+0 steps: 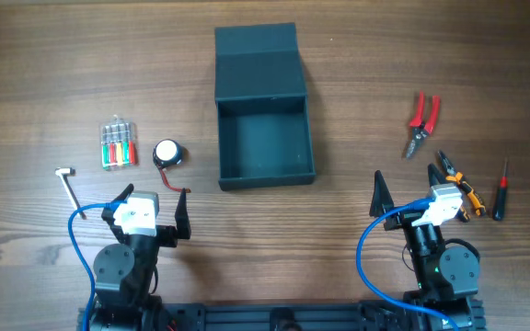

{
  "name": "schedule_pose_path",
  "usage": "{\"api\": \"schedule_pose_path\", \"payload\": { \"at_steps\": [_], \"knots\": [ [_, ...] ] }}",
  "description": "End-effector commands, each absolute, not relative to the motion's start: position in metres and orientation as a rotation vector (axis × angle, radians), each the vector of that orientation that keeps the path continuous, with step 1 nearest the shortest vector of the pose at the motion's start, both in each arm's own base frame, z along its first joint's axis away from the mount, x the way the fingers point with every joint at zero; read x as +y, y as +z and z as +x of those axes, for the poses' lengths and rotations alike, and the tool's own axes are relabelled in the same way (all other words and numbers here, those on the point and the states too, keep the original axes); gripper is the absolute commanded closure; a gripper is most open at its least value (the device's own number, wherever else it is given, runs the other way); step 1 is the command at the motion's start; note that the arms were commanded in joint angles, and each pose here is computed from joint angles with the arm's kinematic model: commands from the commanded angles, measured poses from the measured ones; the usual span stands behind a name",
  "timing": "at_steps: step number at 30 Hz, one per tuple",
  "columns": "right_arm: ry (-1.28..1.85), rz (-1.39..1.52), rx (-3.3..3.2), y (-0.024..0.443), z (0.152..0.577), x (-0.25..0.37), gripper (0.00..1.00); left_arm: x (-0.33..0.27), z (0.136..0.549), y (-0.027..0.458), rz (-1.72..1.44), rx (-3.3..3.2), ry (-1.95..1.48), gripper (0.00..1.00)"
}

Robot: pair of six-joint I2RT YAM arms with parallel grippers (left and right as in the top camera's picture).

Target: Pack container

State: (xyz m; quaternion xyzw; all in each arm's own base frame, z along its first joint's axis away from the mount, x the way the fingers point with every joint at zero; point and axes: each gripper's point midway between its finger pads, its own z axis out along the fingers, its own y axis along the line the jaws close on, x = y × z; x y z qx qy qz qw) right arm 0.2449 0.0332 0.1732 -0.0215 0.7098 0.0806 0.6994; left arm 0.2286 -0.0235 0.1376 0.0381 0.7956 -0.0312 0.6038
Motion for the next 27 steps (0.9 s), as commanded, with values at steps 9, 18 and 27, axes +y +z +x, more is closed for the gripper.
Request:
{"api": "schedule_pose_path", "payload": {
  "at_steps": [9, 18, 27],
  "knots": [
    [0.193, -0.067, 1.569, 0.176, 0.244, 0.037, 0.0, -0.023, 0.229, 0.135, 0.078, 1.844, -0.074, 0.0],
    [0.198, -0.068, 1.57, 0.176, 0.244, 0.038, 0.0, -0.023, 0.229, 0.135, 0.078, 1.843, -0.074, 0.0],
    [0.411, 0.093, 1.572, 0.179, 0.243, 0.043, 0.0, -0.033, 0.229, 0.15, -0.134, 1.802, -0.326, 0.0]
  ]
}}
